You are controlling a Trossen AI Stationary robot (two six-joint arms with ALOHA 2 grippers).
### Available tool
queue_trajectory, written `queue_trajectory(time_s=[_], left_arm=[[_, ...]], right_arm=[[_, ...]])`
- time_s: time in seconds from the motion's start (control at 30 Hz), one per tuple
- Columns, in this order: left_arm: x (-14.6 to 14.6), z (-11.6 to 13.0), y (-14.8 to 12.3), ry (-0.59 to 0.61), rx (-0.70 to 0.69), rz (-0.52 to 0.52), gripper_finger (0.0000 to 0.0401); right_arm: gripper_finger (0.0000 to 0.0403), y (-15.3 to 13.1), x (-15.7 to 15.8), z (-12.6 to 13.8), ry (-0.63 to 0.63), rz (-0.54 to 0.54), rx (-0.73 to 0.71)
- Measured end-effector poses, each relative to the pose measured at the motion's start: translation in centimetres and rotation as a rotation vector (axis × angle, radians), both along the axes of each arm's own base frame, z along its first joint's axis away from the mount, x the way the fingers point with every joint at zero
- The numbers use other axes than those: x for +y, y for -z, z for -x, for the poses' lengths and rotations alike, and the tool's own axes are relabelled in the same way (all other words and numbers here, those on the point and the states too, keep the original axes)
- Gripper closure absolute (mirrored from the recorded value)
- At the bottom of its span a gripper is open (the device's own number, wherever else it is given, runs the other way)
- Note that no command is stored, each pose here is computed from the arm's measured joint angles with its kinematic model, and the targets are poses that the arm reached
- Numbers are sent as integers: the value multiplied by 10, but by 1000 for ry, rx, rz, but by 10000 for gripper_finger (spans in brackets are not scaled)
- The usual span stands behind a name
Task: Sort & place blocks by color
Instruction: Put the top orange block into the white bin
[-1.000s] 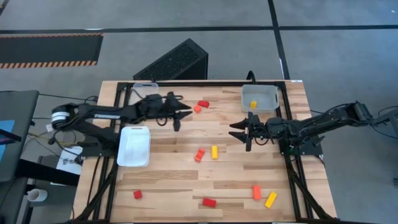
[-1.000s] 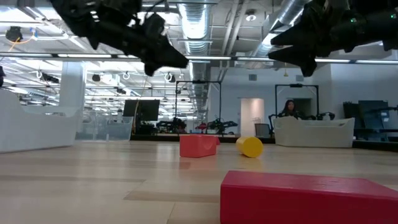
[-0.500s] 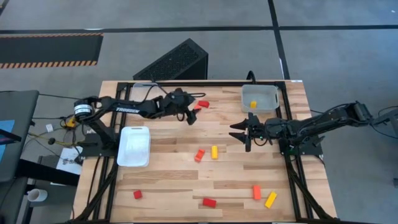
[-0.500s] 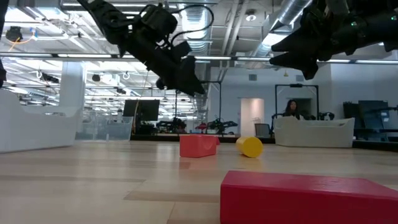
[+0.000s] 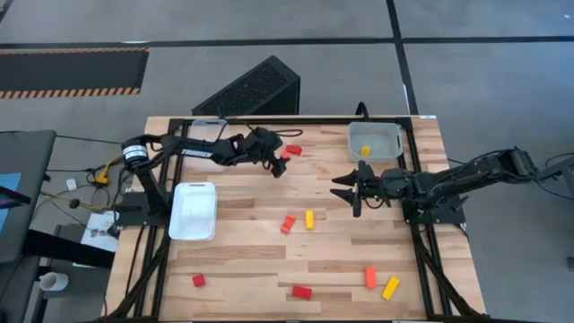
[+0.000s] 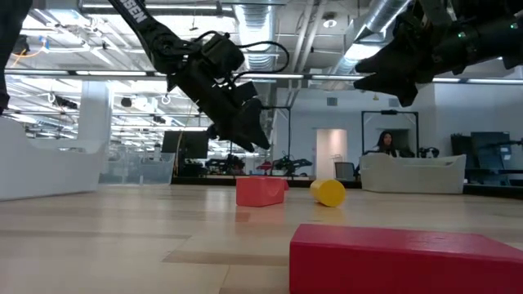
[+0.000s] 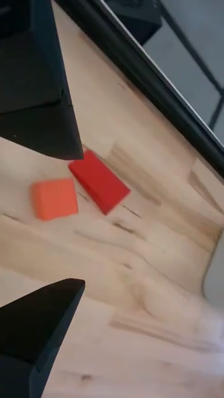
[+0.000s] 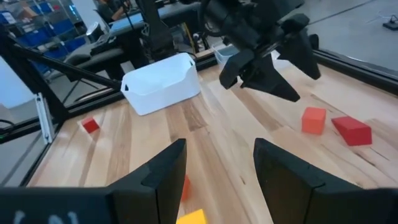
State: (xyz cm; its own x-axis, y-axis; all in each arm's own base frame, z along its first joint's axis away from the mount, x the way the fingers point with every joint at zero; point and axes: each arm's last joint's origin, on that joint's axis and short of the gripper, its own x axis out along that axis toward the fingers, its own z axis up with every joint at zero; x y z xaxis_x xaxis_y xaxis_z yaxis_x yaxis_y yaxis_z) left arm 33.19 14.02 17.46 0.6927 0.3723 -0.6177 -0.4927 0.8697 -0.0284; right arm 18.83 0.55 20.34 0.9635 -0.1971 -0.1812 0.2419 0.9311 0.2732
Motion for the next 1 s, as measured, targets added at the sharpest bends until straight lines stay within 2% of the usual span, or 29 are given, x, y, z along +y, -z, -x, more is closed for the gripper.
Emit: queue_trajectory(time_s=[0.17,0.5,0.57,0.73,1.0], left_arm=[[8,-2,-10,-18,45,5,85],[14,-11,-42,49,175,-32,85],[18,-15,-37,72,197,-31,85],[27,-23,-18,112,311,48,85],[40,-53,4,129,425,135,85]], right_arm=[[194,0,0,0,1,0,3],[194,0,0,0,5,0,-5],[194,-1,0,0,5,1,-5],[194,-2,0,0,5,-8,-22],[194,-2,0,0,2,-9,-24]])
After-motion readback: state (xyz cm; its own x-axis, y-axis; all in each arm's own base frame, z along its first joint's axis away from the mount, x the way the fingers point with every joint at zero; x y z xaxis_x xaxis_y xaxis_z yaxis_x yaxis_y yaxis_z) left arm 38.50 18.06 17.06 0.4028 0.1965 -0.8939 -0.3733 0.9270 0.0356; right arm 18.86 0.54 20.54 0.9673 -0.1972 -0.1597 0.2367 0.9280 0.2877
